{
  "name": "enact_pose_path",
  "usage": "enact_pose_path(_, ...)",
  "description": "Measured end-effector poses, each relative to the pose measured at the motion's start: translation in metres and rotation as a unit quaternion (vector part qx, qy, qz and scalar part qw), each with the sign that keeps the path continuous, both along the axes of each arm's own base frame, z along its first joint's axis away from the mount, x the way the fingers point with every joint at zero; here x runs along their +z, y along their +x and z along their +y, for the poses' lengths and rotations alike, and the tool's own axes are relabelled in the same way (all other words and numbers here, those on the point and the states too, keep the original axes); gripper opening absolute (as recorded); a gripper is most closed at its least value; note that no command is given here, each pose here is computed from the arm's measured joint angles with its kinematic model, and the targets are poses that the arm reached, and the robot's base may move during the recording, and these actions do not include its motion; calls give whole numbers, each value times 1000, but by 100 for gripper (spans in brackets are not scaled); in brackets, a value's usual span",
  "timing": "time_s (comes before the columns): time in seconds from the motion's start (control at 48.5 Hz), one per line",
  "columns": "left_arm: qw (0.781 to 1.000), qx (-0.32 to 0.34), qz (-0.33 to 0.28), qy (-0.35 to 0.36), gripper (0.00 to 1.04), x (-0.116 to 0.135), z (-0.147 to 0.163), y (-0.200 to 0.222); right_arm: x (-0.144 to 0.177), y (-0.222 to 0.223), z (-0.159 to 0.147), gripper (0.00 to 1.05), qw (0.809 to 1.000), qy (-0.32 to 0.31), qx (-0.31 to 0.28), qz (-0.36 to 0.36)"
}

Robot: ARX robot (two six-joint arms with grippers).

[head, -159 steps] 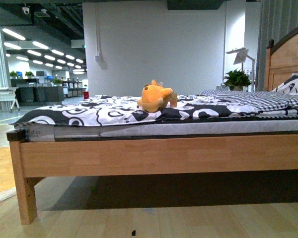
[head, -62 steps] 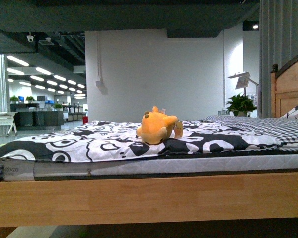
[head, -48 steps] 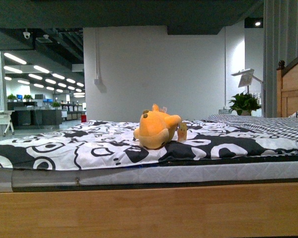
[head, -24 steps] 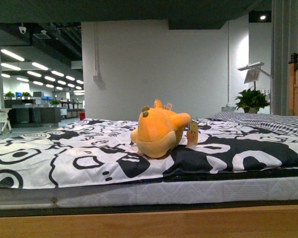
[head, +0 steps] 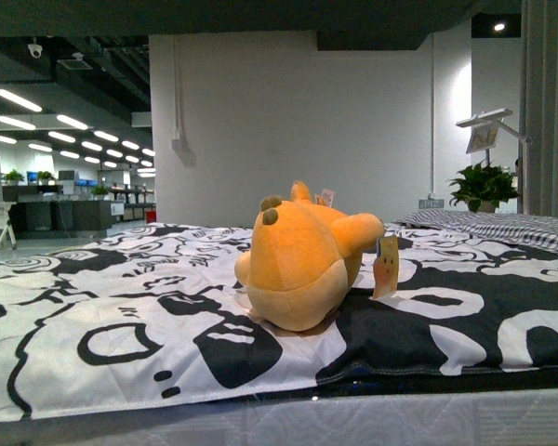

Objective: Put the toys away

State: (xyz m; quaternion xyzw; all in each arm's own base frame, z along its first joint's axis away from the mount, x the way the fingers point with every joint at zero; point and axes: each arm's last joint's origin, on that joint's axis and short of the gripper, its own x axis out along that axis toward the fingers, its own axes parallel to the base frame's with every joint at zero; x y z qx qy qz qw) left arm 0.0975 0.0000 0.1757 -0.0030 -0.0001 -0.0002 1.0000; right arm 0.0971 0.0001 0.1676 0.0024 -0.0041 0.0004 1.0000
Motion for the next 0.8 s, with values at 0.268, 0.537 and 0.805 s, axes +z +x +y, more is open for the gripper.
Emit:
enact_pose_path(0.268,1000,-1,1,0,99,0,0,0,0,0,0,104,1000,0,0,1)
enact_pose_path(0.537,1000,0,1,0,99,0,0,0,0,0,0,104,1000,0,0,1)
enact_pose_path(0.805,1000,-2,1,1,99,0,0,0,0,0,0,104,1000,0,-2,1)
